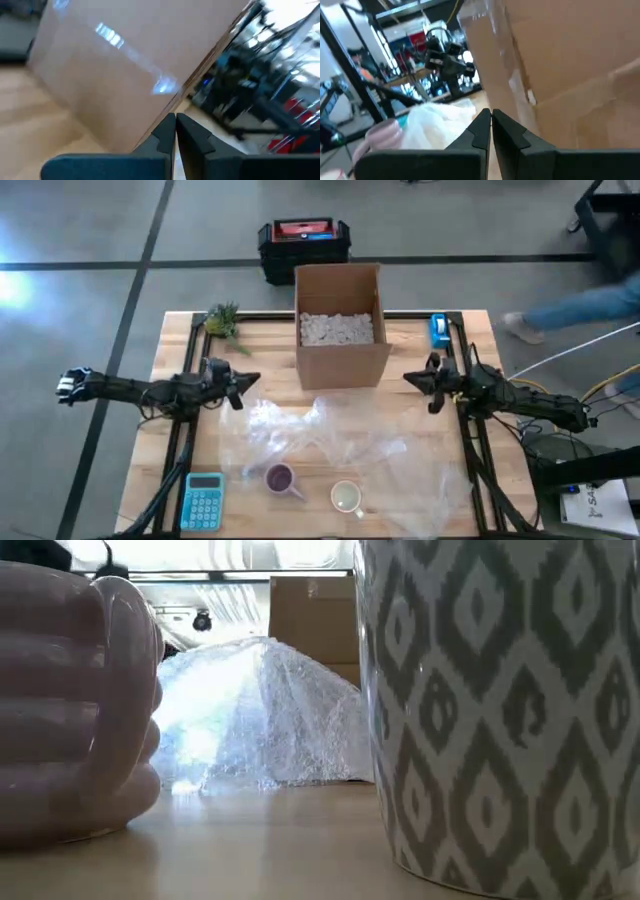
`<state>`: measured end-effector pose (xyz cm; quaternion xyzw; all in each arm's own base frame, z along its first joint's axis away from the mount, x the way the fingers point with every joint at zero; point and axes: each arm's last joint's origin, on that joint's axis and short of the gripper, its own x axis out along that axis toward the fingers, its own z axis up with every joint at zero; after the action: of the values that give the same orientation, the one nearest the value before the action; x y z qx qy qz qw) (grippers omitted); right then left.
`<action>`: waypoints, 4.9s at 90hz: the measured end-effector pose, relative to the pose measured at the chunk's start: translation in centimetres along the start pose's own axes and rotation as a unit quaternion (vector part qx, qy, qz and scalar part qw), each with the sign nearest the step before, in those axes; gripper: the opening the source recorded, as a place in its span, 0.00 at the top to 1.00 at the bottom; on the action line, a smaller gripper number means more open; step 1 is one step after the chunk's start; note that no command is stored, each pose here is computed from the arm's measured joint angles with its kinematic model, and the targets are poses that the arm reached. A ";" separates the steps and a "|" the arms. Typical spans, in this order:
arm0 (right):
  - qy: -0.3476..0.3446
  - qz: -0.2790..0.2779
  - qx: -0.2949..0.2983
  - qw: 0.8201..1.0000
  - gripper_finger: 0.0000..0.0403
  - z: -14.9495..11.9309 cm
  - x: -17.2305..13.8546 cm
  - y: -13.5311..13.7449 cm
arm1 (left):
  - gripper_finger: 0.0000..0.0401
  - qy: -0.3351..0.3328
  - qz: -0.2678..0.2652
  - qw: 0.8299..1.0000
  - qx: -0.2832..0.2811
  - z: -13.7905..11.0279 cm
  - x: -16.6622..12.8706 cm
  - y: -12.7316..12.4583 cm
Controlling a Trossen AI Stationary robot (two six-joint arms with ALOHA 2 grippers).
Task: Wrap mug
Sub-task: Wrap the purple mug with the left bubble wrap
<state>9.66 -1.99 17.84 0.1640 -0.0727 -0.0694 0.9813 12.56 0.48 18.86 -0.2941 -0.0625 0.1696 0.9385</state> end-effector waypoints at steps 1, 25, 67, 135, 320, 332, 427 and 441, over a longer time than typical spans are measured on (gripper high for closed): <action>-0.005 0.003 0.000 1.000 0.99 0.1 0.0 0.0 | 1.00 0.000 -0.007 1.000 0.002 0.2 0.0 -0.2; -0.010 0.049 -0.024 0.998 0.99 2.3 1.5 1.0 | 1.00 0.122 -0.021 0.982 0.141 3.2 3.0 -5.6; 0.419 0.039 -0.109 0.901 0.99 -3.9 13.0 3.3 | 1.00 0.421 0.107 0.883 0.178 -0.9 6.7 -7.2; 0.670 -0.166 -0.182 0.701 0.99 -7.3 12.5 2.1 | 1.00 0.506 0.244 0.820 0.106 -6.8 1.6 -3.0; 0.572 -0.051 -0.176 0.800 0.99 -9.4 14.5 3.7 | 1.00 0.502 0.201 0.817 0.201 -7.3 7.3 -3.8; 0.596 -0.078 -0.169 0.781 0.99 -9.5 13.9 3.3 | 1.00 0.581 0.217 0.763 0.179 -8.5 6.5 -2.7; 0.557 -0.083 -0.150 0.812 0.99 -3.7 13.1 4.8 | 0.72 0.481 -0.090 0.859 0.149 0.8 8.3 -19.3; 0.567 -0.086 -0.152 0.805 0.99 -4.3 13.3 4.7 | 0.62 0.539 -0.061 0.818 0.192 -1.3 9.3 -21.2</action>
<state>23.94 1.62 16.93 0.0287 0.5230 -0.0587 0.8498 27.48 -13.25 30.15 -0.1483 0.4697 -0.0655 0.8678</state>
